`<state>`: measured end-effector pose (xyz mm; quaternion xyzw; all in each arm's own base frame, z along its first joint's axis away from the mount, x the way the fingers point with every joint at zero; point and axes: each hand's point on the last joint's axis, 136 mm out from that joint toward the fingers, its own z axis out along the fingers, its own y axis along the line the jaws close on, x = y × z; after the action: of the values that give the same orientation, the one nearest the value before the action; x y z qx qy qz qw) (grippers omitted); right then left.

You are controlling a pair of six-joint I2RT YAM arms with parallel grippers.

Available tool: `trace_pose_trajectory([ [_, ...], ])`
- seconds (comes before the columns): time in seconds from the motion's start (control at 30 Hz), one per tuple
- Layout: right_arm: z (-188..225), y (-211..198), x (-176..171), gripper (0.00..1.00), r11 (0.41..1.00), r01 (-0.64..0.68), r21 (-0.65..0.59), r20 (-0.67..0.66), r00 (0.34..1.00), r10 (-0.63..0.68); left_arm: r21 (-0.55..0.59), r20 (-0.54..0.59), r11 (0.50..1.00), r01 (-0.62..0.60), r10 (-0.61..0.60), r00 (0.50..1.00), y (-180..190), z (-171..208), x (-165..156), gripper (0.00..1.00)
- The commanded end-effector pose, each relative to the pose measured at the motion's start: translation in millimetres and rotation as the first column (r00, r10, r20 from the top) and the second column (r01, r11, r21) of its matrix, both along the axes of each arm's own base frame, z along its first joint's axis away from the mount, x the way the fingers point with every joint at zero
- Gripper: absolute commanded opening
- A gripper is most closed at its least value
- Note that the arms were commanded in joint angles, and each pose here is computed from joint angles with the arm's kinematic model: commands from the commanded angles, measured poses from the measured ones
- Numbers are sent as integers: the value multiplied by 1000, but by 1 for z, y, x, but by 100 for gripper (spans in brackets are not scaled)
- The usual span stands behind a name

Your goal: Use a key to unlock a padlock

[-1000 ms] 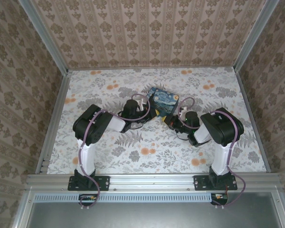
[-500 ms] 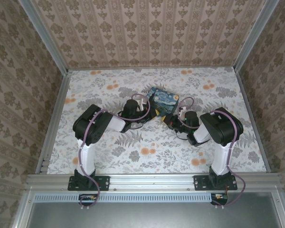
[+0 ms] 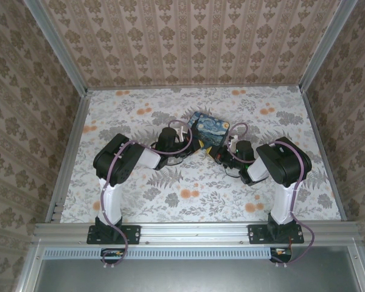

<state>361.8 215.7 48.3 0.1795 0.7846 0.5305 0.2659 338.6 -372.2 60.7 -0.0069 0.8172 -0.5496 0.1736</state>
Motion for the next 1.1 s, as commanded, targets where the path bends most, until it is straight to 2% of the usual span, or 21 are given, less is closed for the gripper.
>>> trace_pose_trajectory([
  [0.0,5,-1,11,0,999,34,-15,63,997,-33,-21,-106,999,37,-39,994,-8,3,-17,0],
  [0.33,19,0,18,0,999,28,-28,182,983,-23,-112,-193,992,51,-72,978,-18,16,-28,0],
  [0.6,50,13,21,0,999,-51,18,249,967,45,-112,-219,991,75,-98,971,-23,15,-35,0],
  [0.87,60,11,31,0,993,-85,79,222,973,66,-77,-201,990,118,-131,971,-24,16,-40,0],
  [1.07,56,13,31,0,993,-116,13,239,965,110,-82,-225,988,132,-147,963,-25,16,-43,0],
])
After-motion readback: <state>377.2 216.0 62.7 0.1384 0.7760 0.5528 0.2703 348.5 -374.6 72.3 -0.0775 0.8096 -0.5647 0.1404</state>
